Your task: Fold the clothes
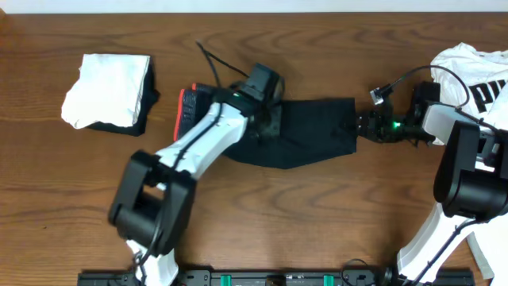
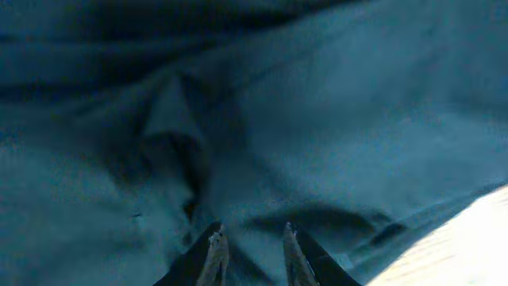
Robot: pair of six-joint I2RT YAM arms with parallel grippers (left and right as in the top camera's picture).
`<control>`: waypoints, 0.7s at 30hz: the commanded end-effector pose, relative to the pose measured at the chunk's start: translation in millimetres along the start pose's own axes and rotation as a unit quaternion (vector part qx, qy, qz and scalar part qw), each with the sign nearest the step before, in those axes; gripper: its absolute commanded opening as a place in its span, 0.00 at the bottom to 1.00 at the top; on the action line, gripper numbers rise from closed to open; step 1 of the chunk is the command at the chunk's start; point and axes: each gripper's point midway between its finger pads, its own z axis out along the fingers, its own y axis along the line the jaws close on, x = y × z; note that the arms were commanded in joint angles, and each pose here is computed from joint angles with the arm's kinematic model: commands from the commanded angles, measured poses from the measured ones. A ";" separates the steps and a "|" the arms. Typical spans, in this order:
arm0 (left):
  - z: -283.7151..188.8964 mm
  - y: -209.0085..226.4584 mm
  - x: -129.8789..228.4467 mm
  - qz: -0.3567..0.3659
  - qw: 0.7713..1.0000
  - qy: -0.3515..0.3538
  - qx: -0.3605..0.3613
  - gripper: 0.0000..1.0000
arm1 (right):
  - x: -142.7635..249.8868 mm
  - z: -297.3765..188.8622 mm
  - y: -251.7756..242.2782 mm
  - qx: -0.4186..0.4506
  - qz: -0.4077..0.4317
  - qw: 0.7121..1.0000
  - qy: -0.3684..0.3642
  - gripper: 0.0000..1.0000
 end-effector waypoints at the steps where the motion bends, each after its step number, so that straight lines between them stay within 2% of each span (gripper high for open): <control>1: 19.1 -0.3 8.5 -0.002 1.000 0.020 -0.002 0.27 | 12.0 5.1 -20.1 0.055 0.014 0.998 0.021 0.64; 8: 41.2 4.9 16.4 -0.003 0.999 0.037 -0.009 0.27 | 13.6 6.4 -18.9 0.055 0.034 0.998 0.024 0.64; 15: 46.2 6.0 16.7 -0.003 0.999 0.037 -0.010 0.27 | 13.5 20.6 -8.2 0.051 0.018 0.998 0.033 0.62; 20: 46.3 5.7 16.2 -0.003 0.999 0.036 -0.009 0.27 | 8.8 28.9 -2.2 0.050 0.006 0.998 0.029 0.48; 21: 46.3 5.8 16.3 -0.003 0.999 0.037 -0.009 0.27 | 8.3 28.8 -2.3 0.050 0.006 0.998 0.028 0.43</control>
